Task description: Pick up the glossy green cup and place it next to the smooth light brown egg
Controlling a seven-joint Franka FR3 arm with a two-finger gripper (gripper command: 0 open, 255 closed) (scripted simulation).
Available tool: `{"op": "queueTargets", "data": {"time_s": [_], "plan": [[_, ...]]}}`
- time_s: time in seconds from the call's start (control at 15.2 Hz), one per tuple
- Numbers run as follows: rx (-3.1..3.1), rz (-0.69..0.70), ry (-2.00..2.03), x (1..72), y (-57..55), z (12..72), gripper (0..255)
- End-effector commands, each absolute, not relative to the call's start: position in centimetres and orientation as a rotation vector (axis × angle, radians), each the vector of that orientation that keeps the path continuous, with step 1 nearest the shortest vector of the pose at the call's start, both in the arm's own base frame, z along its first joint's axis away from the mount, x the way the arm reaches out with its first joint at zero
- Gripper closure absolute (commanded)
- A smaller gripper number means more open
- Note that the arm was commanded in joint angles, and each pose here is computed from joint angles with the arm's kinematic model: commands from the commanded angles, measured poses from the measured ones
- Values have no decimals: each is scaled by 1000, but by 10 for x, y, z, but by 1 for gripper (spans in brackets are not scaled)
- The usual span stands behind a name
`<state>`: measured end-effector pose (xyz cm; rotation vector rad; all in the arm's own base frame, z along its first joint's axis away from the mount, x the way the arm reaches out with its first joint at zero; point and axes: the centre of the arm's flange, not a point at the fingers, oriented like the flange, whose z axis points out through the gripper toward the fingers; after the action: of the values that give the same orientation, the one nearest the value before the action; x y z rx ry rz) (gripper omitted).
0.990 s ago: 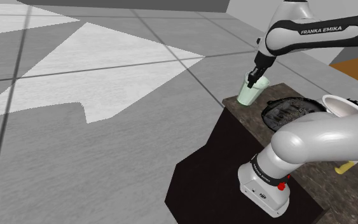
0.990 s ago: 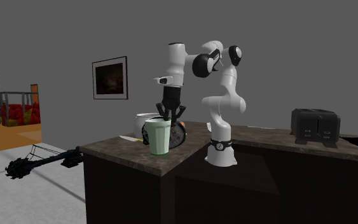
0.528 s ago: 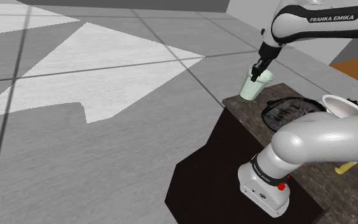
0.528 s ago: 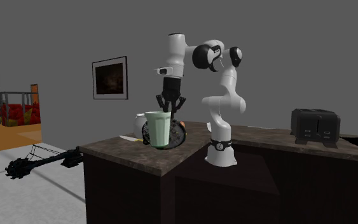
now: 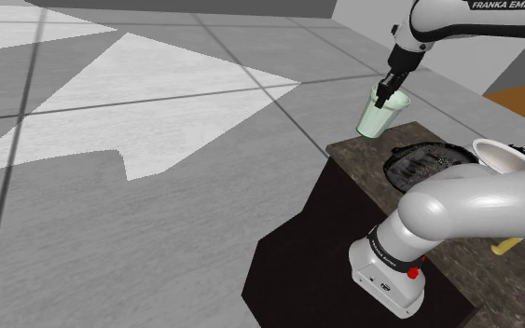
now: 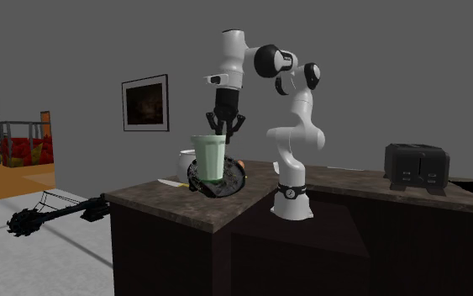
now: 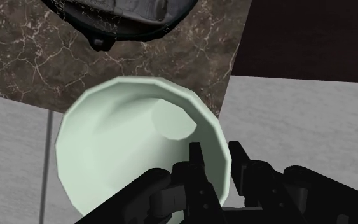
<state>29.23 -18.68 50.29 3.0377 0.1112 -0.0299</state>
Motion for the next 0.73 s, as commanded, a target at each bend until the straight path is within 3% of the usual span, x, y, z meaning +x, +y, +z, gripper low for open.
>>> {"op": "queueTargets", "data": {"time_s": [0.0,0.66], "plan": [[3038,-29,111,294,-187,513,255],[3038,-29,111,294,-187,566,255]]}}
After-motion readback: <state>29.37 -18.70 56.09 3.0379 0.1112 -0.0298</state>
